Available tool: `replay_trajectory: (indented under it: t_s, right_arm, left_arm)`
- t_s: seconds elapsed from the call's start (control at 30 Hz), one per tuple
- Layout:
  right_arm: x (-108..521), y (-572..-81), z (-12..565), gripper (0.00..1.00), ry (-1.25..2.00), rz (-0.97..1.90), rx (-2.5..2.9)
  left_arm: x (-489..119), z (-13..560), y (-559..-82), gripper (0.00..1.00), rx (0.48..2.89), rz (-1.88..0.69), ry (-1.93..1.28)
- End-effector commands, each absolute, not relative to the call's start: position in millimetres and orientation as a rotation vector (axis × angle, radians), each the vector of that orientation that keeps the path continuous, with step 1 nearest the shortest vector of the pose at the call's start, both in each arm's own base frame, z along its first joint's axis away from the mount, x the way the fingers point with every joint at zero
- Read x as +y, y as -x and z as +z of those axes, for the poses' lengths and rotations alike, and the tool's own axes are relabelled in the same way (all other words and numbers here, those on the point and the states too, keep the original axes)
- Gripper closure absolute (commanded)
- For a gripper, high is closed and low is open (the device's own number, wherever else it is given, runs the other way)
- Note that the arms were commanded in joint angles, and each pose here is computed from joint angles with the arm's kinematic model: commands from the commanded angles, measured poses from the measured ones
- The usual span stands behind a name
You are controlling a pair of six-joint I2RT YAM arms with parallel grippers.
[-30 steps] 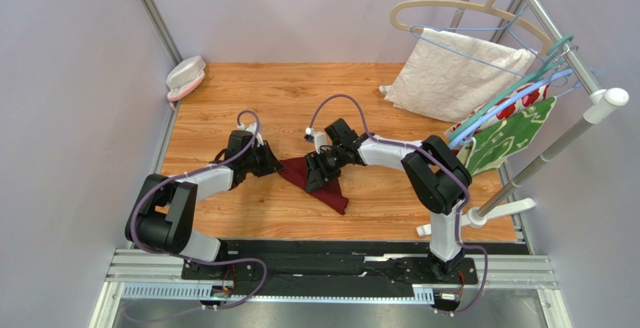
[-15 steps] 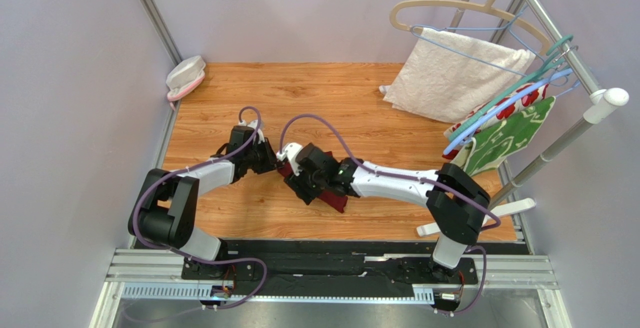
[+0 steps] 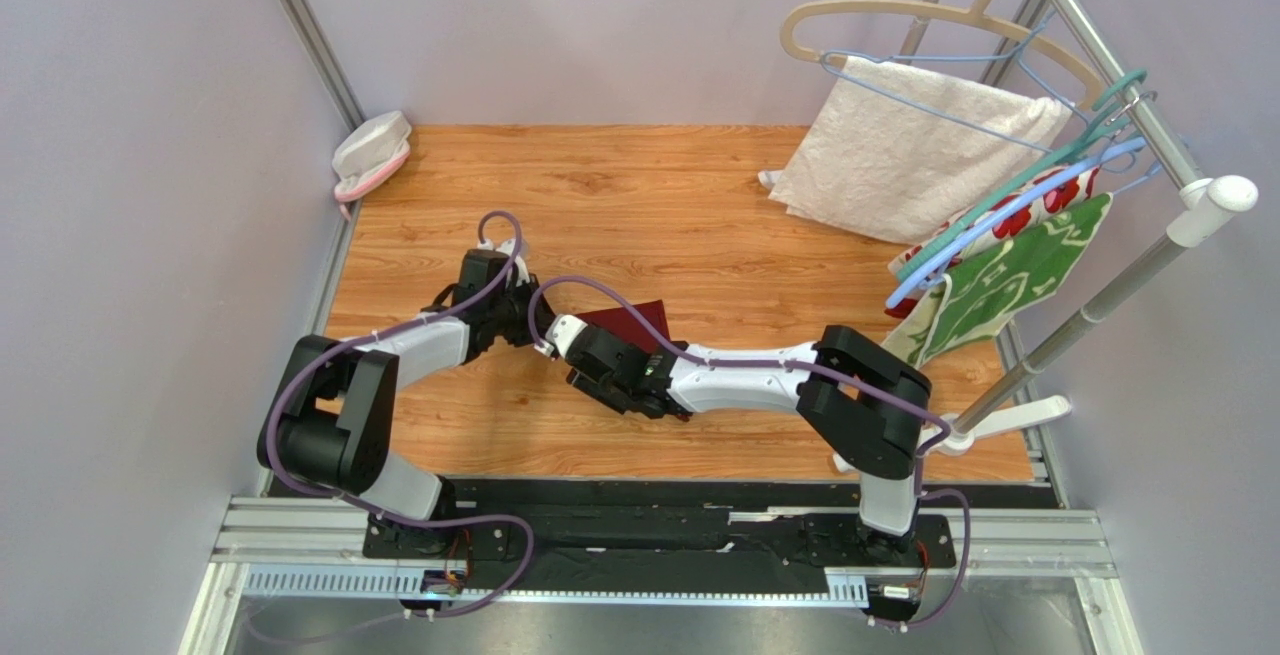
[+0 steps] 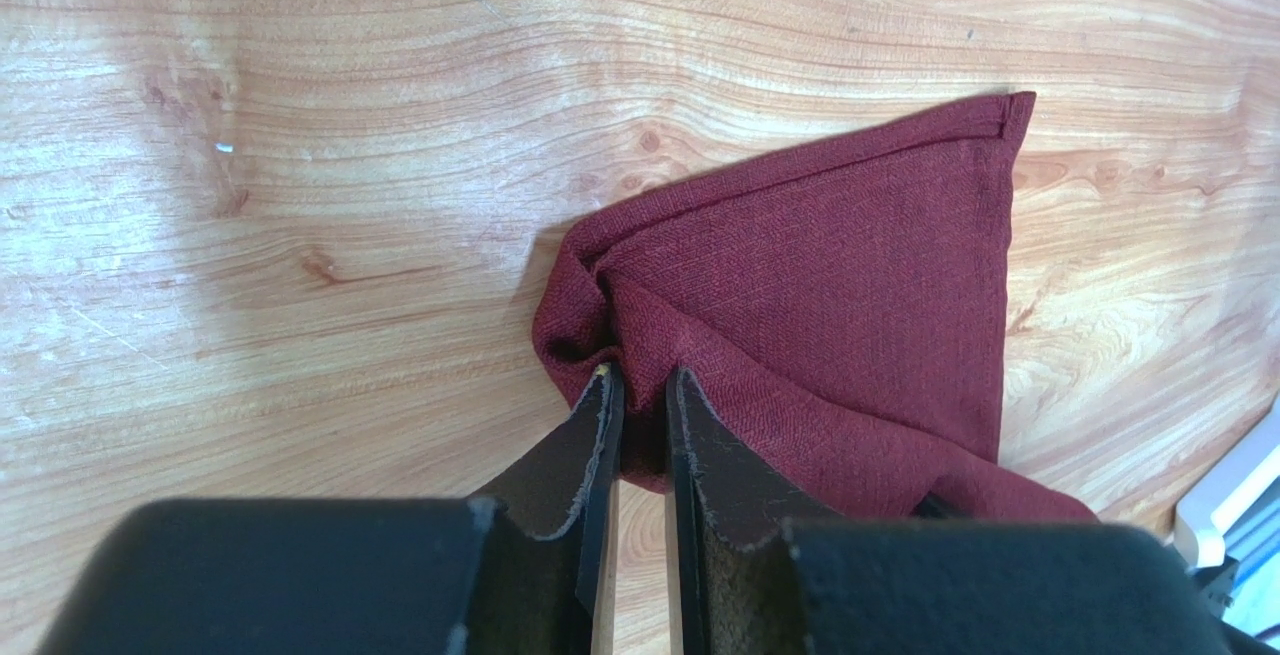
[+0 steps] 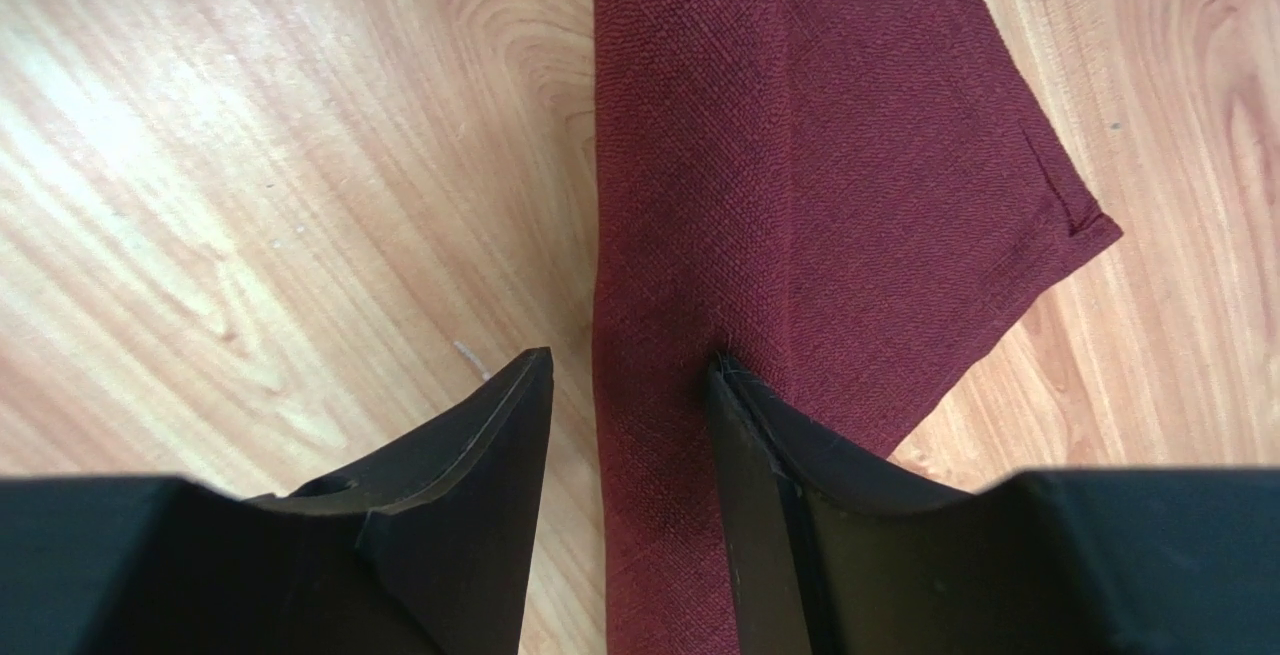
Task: Fold the napkin, place the utensils inside, and roll it up
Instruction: Roll the napkin with the utensil
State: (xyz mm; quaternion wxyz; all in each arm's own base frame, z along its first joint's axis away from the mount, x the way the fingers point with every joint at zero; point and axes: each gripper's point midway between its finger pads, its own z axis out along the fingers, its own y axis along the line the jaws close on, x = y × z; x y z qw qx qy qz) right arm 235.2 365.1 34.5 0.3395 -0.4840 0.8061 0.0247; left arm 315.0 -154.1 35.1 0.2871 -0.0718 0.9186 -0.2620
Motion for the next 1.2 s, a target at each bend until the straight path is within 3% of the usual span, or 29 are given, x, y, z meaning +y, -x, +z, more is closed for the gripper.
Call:
replay_trajectory:
  t_s: [0.0,0.17,0.33,0.5,0.57,0.77,1.17]
  right_arm:
    - [364.2,-246.3,20.5,0.53,1.268,-0.010,2.087]
    - [358.7,-248.0,6.1,0.53,1.280,0.010,2.130]
    - [355.7,-247.8,-3.1,0.55,1.278,0.128,2.199]
    - [344.9,-249.0,-19.2,0.71,1.262,0.224,2.315]
    - [343.7,-241.9,-22.7,0.78,1.272,0.286,2.363]
    - [348.5,-221.1,-15.4,0.85,1.252,0.556,2.491]
    - [368.9,-218.1,23.2,0.88,1.017,1.077,2.642]
  left_arm:
    - [-156.5,43.4,-323.1,0.81,2.435,-0.709,0.156]
    - [-161.2,51.2,-324.1,0.72,2.405,-0.746,0.128]
    - [-160.9,61.3,-327.3,0.51,2.379,-0.741,0.112]
    - [-153.9,79.3,-332.6,0.38,2.335,-0.691,0.123]
    - [-145.3,86.7,-331.1,0.35,2.324,-0.637,0.144]
    - [-123.9,106.6,-325.1,0.32,2.254,-0.524,0.179]
    - [-123.6,90.4,-307.4,0.32,2.275,-0.546,0.172]
